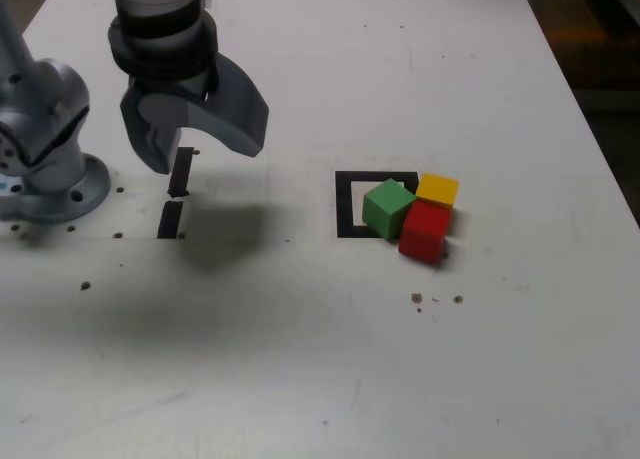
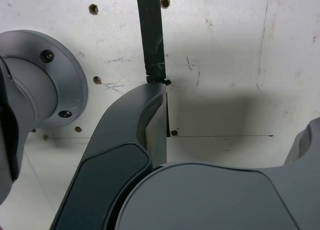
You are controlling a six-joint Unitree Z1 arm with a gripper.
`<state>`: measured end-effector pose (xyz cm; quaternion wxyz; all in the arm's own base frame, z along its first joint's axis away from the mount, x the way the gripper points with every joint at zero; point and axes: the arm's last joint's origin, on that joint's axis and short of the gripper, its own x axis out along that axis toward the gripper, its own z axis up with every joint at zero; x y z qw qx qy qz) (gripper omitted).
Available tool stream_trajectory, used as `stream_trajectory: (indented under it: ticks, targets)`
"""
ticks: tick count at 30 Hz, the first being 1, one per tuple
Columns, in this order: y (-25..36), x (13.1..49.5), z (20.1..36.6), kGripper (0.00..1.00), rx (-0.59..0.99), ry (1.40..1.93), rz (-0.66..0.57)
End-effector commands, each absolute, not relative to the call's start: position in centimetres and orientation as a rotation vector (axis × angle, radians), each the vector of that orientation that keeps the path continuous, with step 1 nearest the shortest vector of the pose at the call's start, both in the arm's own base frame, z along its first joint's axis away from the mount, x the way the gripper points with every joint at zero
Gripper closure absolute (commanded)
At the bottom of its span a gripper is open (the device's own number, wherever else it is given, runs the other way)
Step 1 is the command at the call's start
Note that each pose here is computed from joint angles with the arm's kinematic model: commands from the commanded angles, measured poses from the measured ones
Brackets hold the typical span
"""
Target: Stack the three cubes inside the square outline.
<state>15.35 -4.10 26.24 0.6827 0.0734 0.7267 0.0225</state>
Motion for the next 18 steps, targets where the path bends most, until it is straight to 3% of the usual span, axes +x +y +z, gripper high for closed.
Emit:
stream_trajectory:
  ticks: [1,8,18]
  targets:
    - [-4.1,15.3,26.6,0.07,0.173,1.619,0.043]
    - [-4.0,14.8,26.3,0.07,0.182,1.643,0.041]
    - [-3.7,14.1,26.8,0.07,0.187,1.636,0.046]
